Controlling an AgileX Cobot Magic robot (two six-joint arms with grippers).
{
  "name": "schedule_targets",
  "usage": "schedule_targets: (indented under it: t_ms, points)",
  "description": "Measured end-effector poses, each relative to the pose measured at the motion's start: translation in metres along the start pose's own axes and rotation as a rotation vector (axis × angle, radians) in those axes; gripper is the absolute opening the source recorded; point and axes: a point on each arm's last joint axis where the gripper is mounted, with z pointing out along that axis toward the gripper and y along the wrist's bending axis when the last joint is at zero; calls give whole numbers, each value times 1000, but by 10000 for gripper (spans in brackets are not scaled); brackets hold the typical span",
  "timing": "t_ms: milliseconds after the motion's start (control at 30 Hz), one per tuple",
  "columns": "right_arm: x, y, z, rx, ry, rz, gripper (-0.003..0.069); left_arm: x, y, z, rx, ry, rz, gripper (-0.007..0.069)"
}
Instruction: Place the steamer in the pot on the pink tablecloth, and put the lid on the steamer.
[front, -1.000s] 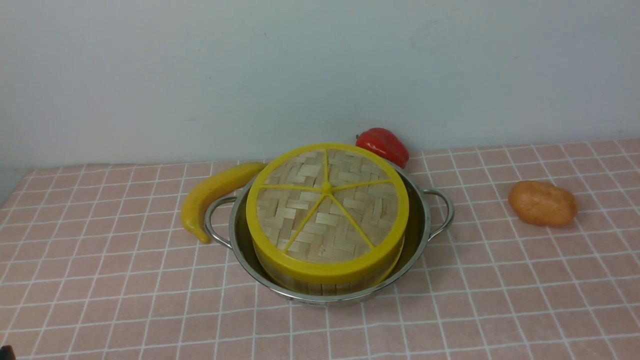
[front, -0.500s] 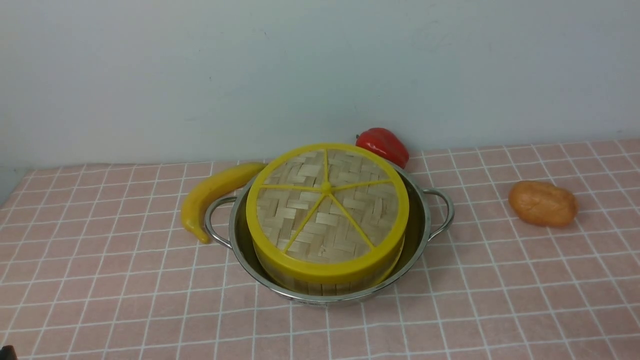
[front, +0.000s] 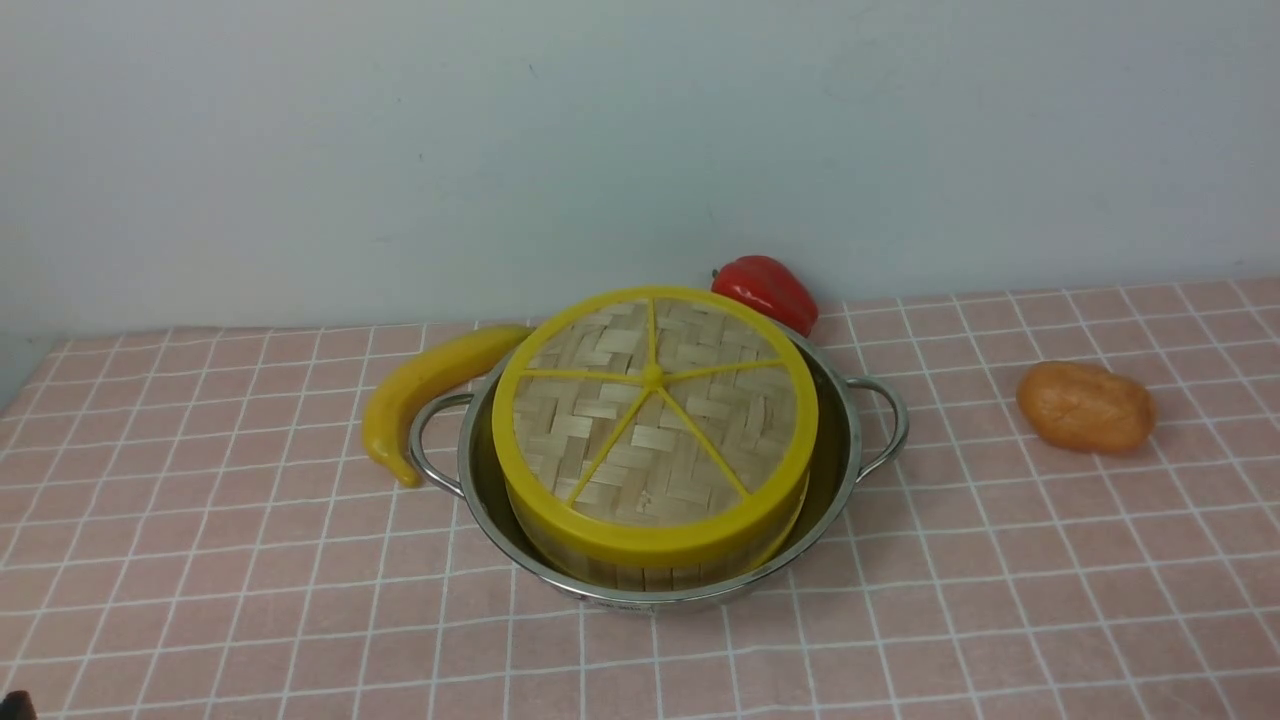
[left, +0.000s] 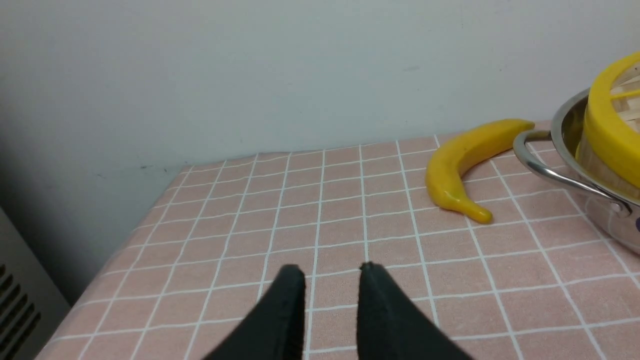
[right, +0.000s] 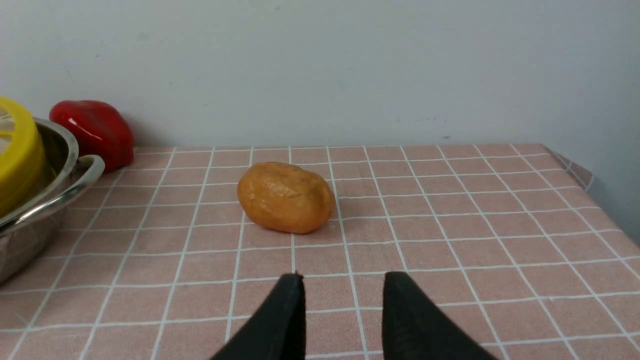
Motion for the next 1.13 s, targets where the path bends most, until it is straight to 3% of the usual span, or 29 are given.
schedule_targets:
  t_ms: [1133]
  points:
    - [0,0,0,1,1,-2,240,0,0,0,0,0,0,210]
